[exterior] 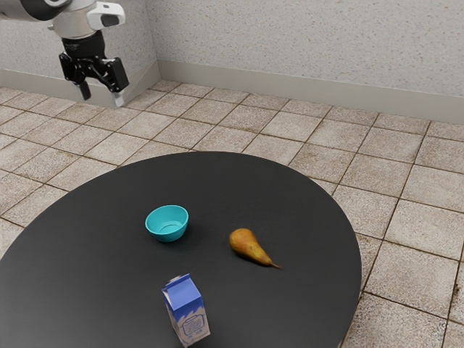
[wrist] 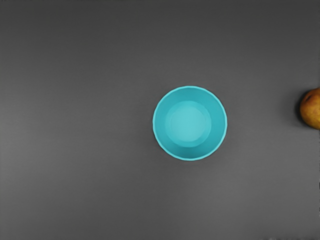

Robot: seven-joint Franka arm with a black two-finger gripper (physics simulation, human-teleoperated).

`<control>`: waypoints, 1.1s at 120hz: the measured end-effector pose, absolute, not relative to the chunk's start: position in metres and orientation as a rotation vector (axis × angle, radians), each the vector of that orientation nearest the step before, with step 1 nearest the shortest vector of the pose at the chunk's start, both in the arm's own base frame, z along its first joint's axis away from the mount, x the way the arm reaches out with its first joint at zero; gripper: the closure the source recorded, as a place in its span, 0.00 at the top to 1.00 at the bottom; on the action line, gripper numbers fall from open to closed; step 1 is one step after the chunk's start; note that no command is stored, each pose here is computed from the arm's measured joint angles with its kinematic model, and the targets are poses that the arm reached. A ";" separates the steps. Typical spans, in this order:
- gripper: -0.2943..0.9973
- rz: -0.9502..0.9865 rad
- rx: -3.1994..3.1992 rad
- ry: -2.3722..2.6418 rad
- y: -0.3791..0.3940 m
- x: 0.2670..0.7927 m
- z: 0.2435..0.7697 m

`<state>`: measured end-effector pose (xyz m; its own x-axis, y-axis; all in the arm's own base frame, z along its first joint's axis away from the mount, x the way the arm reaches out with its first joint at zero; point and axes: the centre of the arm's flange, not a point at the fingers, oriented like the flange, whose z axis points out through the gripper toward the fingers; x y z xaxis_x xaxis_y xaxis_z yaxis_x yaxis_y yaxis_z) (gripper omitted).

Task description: Place the pear in the bowl.

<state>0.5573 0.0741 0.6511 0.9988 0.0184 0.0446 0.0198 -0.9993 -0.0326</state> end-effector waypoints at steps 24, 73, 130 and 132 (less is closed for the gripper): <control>0.77 -0.069 -3.108 0.058 0.053 0.560 0.651; 0.77 0.098 -3.023 0.290 -0.007 0.621 0.556; 0.77 0.098 -2.942 1.031 -0.089 0.657 0.415; 0.77 0.098 -2.932 1.062 -0.092 0.657 0.413</control>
